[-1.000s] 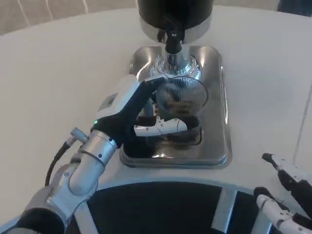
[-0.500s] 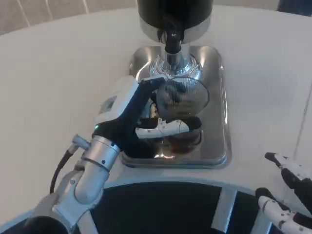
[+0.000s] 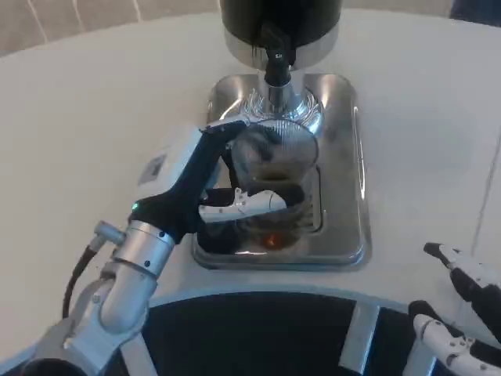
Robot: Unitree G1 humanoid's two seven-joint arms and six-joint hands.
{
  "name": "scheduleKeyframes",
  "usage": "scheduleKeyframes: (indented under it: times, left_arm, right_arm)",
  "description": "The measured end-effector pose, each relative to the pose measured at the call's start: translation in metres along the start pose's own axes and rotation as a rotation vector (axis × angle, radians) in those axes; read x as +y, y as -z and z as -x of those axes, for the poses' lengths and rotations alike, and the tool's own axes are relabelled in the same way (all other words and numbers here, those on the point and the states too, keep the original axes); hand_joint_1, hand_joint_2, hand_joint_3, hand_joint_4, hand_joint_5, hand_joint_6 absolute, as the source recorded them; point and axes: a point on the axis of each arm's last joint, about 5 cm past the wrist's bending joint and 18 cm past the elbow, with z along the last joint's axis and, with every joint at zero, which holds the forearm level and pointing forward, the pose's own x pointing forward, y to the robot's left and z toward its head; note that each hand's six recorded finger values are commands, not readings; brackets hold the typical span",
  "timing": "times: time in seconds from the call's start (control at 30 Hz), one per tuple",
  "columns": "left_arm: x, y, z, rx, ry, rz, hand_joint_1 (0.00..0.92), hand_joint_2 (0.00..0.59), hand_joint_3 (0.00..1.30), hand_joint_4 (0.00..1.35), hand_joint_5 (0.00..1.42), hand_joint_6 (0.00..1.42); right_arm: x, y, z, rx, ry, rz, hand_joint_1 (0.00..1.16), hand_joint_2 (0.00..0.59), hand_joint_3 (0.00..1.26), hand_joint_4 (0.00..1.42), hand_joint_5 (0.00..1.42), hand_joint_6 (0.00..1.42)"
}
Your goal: Grasp the cup under the faucet to collect the drink, then remove the cup.
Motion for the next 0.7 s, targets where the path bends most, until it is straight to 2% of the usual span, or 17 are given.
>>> scheduleKeyframes:
  times: [0.47, 0.7]
  left_arm:
    - [0.025, 0.0094, 0.022, -0.013, 0.015, -0.055, 0.614, 0.007, 0.96, 1.15, 1.35, 1.42]
    - [0.037, 0.0147, 0.038, 0.002, 0.028, -0.073, 0.617, 0.000, 0.96, 1.14, 1.35, 1.42]
  right_arm:
    - [-0.0012, -0.0024, -0.002, -0.030, 0.022, 0.005, 0.19, 0.483, 0.03, 0.00, 0.00, 0.00]
    - [-0.0028, -0.0052, -0.004, -0.054, 0.034, 0.013, 0.18, 0.483, 0.03, 0.00, 0.00, 0.00]
